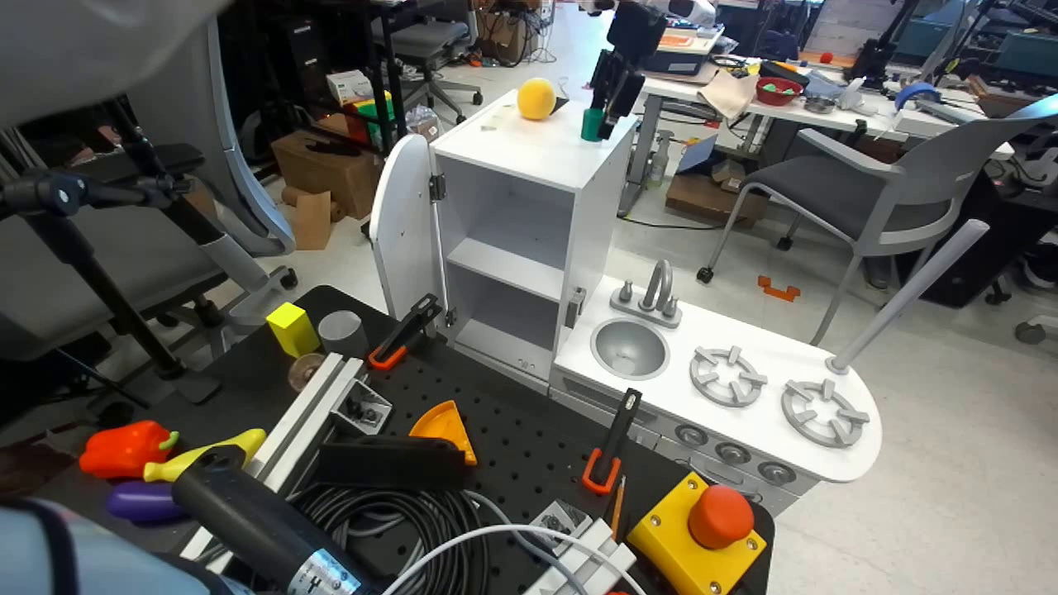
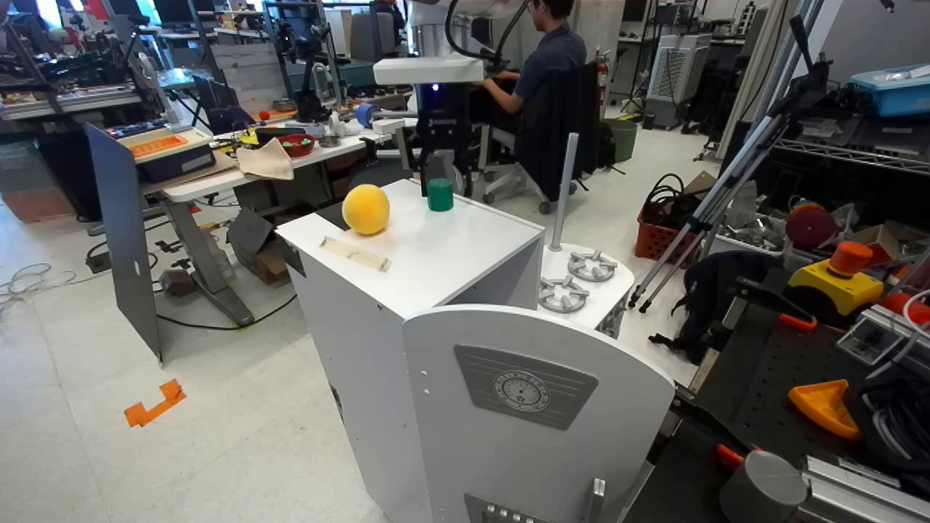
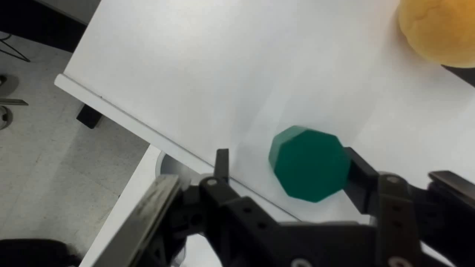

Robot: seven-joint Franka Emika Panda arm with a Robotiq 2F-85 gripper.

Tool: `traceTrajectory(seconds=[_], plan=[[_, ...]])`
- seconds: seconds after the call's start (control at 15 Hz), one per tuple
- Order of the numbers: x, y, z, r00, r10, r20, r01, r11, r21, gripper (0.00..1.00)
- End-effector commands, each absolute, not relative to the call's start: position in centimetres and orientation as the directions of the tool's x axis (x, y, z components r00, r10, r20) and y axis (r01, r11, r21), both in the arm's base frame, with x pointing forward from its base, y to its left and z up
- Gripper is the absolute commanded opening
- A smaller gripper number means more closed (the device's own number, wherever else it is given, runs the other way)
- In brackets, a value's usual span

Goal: Move the green object closer to you

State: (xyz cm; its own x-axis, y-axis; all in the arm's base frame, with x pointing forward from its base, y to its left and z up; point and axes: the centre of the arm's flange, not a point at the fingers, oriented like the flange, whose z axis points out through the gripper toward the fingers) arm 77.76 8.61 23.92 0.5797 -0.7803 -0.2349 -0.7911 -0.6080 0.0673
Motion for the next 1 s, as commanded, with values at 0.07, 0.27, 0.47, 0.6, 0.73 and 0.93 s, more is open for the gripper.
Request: traceTrajectory(seconds=[0.07, 0.27, 0.47, 0.6, 0.73, 0.93], plan=[[80.8, 9.1, 24.6, 0.559, -0.791, -0.248, -0.8, -0.593, 0.086, 0.35], [80.8, 9.1, 24.9, 0.56, -0.792, -0.244, -0.801, -0.592, 0.084, 0.18], [80.1, 9.3, 25.5, 0.573, -0.785, -0.235, -0.793, -0.603, 0.083, 0.18], [79.1, 9.7, 26.0, 0.592, -0.771, -0.237, -0.778, -0.623, 0.082, 0.18], [78.1, 10.5, 26.3, 0.617, -0.749, -0.243, -0.756, -0.65, 0.085, 0.18], [76.5, 12.4, 26.6, 0.665, -0.701, -0.258, -0.704, -0.703, 0.095, 0.18]])
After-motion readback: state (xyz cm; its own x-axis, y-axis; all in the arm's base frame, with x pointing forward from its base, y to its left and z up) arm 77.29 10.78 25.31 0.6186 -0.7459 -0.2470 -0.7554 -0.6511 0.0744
